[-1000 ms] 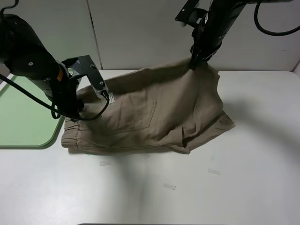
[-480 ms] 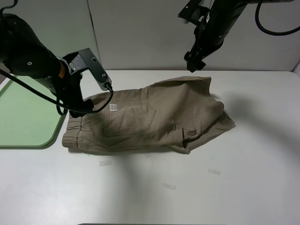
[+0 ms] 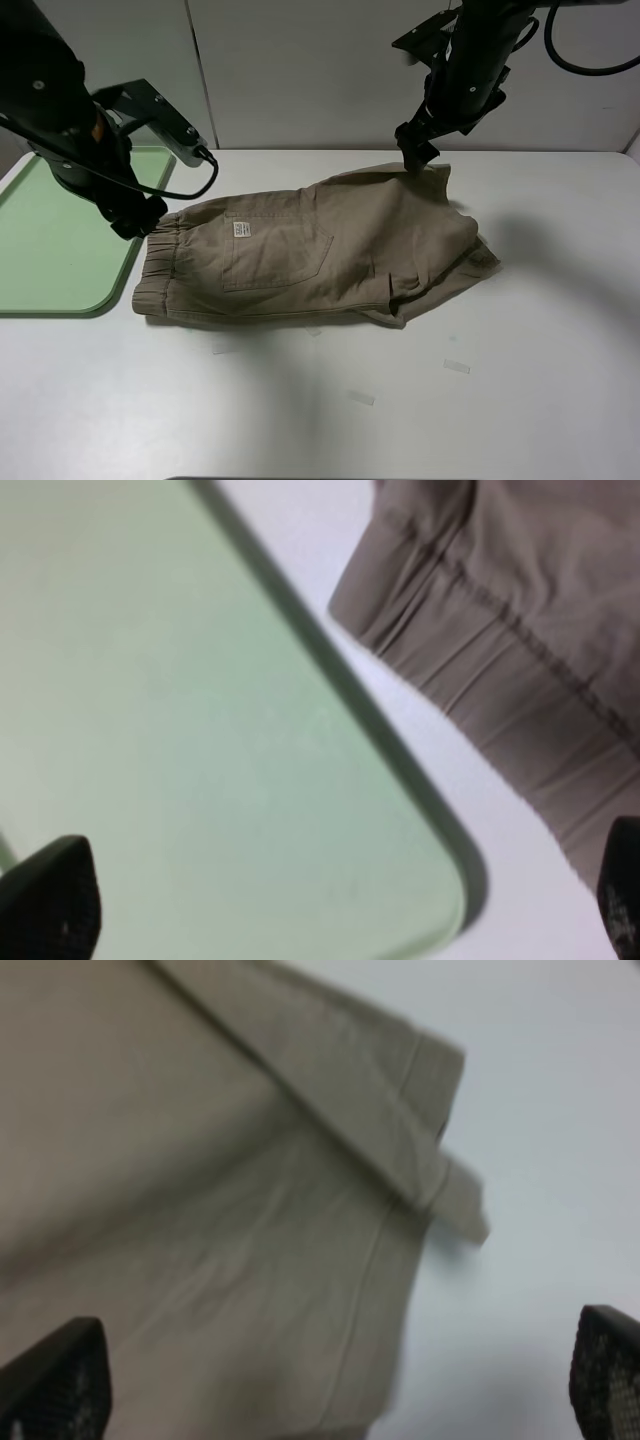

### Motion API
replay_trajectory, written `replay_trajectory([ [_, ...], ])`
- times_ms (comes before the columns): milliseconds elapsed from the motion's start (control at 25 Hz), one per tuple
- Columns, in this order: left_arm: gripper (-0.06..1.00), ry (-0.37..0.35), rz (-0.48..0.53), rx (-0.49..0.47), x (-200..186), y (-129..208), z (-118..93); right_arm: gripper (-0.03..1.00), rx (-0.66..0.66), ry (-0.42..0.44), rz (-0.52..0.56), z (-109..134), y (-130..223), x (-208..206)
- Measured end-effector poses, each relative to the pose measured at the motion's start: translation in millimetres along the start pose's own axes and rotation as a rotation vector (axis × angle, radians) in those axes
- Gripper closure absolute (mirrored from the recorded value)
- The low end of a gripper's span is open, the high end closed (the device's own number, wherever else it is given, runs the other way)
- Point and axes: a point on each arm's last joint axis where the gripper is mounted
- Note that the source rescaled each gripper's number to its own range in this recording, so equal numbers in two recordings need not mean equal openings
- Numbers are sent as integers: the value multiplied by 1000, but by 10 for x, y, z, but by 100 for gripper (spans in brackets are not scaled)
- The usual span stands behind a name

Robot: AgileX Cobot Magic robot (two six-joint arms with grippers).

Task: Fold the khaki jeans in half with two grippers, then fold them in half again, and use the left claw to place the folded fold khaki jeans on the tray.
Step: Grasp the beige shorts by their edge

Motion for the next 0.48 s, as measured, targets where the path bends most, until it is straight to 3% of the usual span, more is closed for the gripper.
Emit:
replay_trajectory([
  [240,-5,7,-39,-123,-346,127,108,-3,95,-66,58,62,50,-4],
  [480,-4,80,-99,-241,-603,219,127,-3,133,-93,62,88,50,-7],
])
Point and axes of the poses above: a point on each arm's last joint axis where the gripper is mounted, x pointing out along that axis toward the gripper, z along the wrist's bending axis when the last joint is at zero, y = z × x, and after that the axes turned 1 degree about -x, right-handed
